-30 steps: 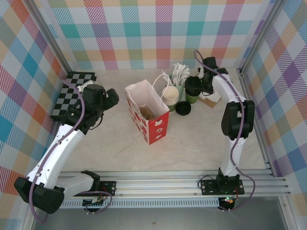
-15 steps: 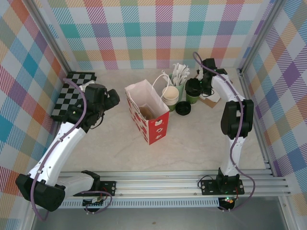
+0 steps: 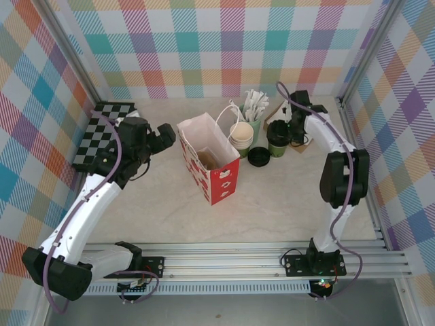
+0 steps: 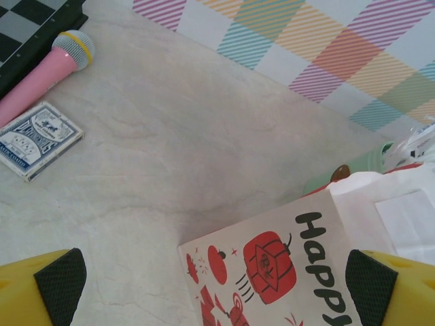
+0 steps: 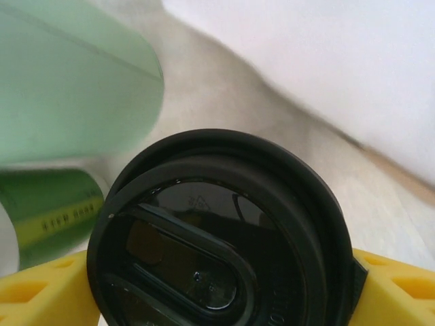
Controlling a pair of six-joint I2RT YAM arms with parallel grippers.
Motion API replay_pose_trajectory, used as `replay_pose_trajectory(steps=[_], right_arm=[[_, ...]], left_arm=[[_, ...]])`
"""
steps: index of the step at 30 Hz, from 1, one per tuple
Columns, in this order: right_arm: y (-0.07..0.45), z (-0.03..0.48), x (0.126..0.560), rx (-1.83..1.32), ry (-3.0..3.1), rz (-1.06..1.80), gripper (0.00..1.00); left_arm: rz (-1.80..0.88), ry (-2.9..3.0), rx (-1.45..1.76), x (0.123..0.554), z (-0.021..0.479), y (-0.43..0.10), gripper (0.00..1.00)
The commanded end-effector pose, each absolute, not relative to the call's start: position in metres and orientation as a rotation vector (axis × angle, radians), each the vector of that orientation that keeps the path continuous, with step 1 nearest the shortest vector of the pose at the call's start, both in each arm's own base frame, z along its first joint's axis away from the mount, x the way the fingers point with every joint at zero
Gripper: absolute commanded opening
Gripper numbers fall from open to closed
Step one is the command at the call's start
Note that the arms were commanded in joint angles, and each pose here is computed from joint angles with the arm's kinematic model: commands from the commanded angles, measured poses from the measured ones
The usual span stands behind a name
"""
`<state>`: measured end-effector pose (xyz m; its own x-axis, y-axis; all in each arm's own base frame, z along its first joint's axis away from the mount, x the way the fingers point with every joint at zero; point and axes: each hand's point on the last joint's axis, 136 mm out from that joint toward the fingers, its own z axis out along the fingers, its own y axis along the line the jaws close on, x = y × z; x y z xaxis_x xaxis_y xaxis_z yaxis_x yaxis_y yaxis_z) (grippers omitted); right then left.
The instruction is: Pack the takeout coffee
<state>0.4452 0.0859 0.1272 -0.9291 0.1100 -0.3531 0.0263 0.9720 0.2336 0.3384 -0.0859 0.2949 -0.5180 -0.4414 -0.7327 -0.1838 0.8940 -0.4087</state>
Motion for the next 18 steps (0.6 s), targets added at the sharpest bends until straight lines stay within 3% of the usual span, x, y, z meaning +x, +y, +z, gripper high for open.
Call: replay_pose_trajectory(steps=[1,10,18], right_arm=[[0.075,0.140,0.417,0.109,2.740,0.279,0.81],[0.083,0.133,0.344,0.109,2.767,0.363,0.82],[0.119,0.138,0.317,-0.065,2.669,0.559,0.81]], left_arm=[[-0.334,2.051,-0.492,0.338,0.305,-0.074,1.00],[-0.361,2.027,-0.560,0.346,0.299,-0.075,1.00],[-0.394,2.015,-0.610,0.352,0.295,-0.077,1.00]])
